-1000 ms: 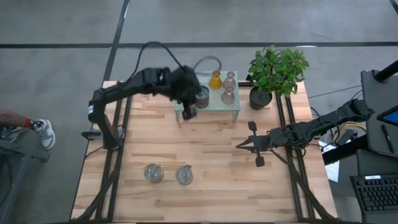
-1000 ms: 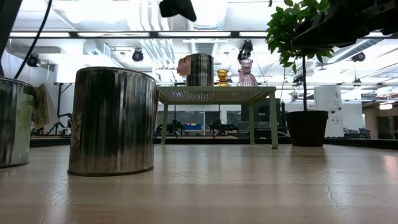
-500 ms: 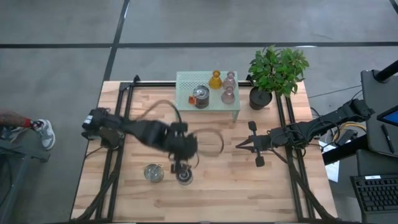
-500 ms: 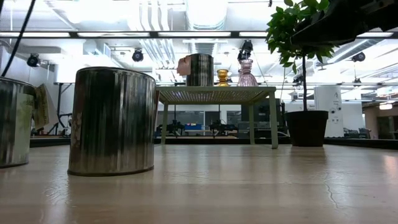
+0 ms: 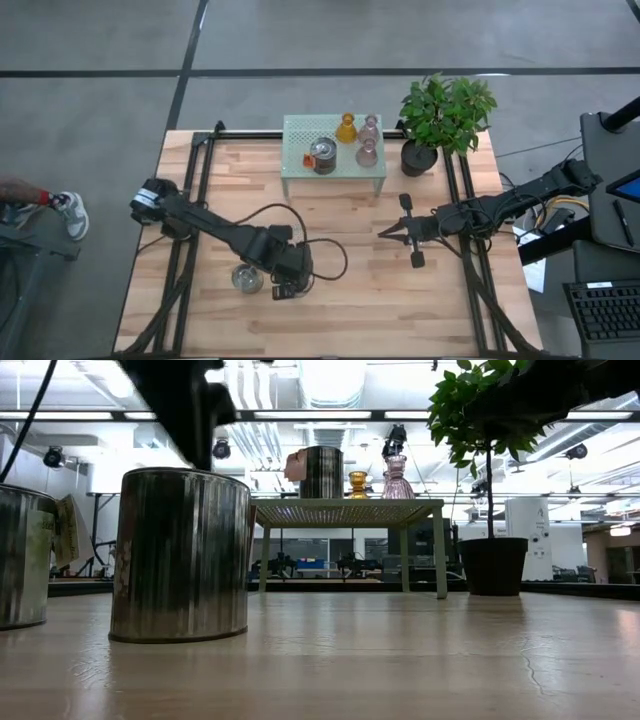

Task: Pick & Place candle stick holders
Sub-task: Put the right scented candle can on the shelf

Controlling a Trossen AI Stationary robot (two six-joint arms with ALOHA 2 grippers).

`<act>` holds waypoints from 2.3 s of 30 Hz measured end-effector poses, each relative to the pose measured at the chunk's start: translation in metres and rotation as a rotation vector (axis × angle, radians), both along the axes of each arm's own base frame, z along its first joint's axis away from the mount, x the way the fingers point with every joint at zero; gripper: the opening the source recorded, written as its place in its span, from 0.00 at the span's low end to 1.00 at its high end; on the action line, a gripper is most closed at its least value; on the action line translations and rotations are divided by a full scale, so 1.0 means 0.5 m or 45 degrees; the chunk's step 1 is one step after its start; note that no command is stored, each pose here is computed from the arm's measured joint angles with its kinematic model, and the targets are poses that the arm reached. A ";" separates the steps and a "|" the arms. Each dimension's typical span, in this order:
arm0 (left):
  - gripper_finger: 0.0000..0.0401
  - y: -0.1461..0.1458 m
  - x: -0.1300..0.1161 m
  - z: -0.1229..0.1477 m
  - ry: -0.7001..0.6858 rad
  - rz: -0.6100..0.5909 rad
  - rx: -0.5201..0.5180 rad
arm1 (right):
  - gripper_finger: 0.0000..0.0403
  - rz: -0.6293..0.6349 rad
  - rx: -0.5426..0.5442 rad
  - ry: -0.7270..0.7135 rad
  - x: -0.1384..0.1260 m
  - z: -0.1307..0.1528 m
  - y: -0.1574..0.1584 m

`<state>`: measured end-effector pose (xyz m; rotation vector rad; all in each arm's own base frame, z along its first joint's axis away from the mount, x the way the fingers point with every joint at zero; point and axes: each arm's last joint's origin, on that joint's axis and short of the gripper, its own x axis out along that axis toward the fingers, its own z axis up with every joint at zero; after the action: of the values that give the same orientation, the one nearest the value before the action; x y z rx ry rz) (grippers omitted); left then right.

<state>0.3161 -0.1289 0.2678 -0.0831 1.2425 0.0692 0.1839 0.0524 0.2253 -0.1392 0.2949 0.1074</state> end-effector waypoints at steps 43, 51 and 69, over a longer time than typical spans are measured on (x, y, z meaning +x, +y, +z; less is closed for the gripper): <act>0.02 0.020 0.003 -0.066 -0.022 -0.079 -0.003 | 0.02 0.001 0.000 0.003 0.000 -0.002 0.000; 0.01 0.033 0.012 -0.035 -0.027 -0.124 0.023 | 0.02 0.001 -0.001 0.003 0.000 -0.002 0.000; 0.00 0.134 -0.026 0.126 -0.092 -0.044 0.257 | 0.02 0.001 0.000 0.005 -0.001 -0.002 0.000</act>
<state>0.3030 -0.0619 0.3306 0.1102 1.1584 0.1594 0.1836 0.0524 0.2243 -0.1389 0.2989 0.1085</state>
